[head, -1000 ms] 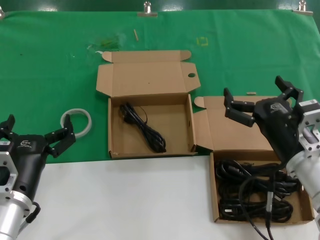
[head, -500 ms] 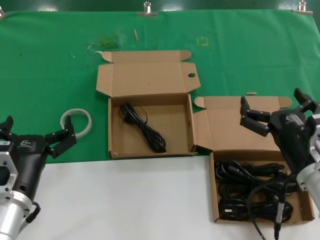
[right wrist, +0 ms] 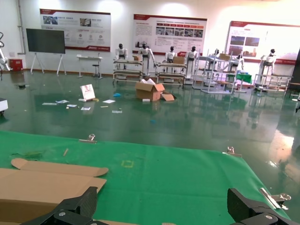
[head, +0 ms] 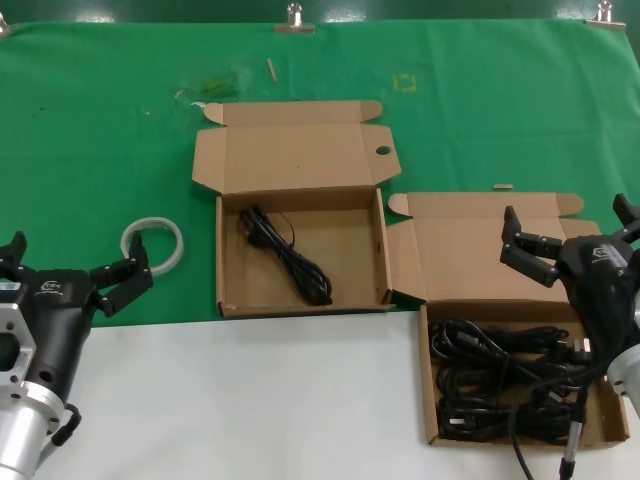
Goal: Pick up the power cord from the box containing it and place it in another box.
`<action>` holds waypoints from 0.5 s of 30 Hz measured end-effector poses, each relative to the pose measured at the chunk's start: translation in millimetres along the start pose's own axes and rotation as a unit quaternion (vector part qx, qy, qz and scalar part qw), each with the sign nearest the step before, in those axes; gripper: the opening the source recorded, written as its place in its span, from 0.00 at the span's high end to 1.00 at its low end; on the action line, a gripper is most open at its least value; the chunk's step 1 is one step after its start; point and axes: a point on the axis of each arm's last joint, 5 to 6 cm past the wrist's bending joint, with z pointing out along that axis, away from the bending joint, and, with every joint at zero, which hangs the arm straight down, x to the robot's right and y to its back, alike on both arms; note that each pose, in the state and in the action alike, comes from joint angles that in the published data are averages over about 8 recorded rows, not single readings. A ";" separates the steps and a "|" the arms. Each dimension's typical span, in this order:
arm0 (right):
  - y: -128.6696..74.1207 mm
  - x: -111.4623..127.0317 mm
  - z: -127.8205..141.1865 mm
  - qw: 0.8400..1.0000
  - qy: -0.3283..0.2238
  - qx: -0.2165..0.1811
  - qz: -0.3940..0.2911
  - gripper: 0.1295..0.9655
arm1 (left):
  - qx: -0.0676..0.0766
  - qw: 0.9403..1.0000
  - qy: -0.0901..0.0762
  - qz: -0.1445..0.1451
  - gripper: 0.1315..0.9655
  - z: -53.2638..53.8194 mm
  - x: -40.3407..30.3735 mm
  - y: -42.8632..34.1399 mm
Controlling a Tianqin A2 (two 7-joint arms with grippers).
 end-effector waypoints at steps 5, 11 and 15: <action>0.1 0.0 -0.1 1.000 0.000 0.000 0.000 0.00 | 0.000 1.000 0.000 0.000 0.00 0.0 0.0 0.0; 0.1 0.0 -0.1 1.000 0.000 0.000 0.000 0.00 | 0.000 1.000 0.000 0.000 0.00 0.0 0.0 0.0; 0.1 0.0 -0.1 1.000 0.000 0.000 0.000 0.00 | 0.000 1.000 0.000 0.000 0.00 0.0 0.0 0.0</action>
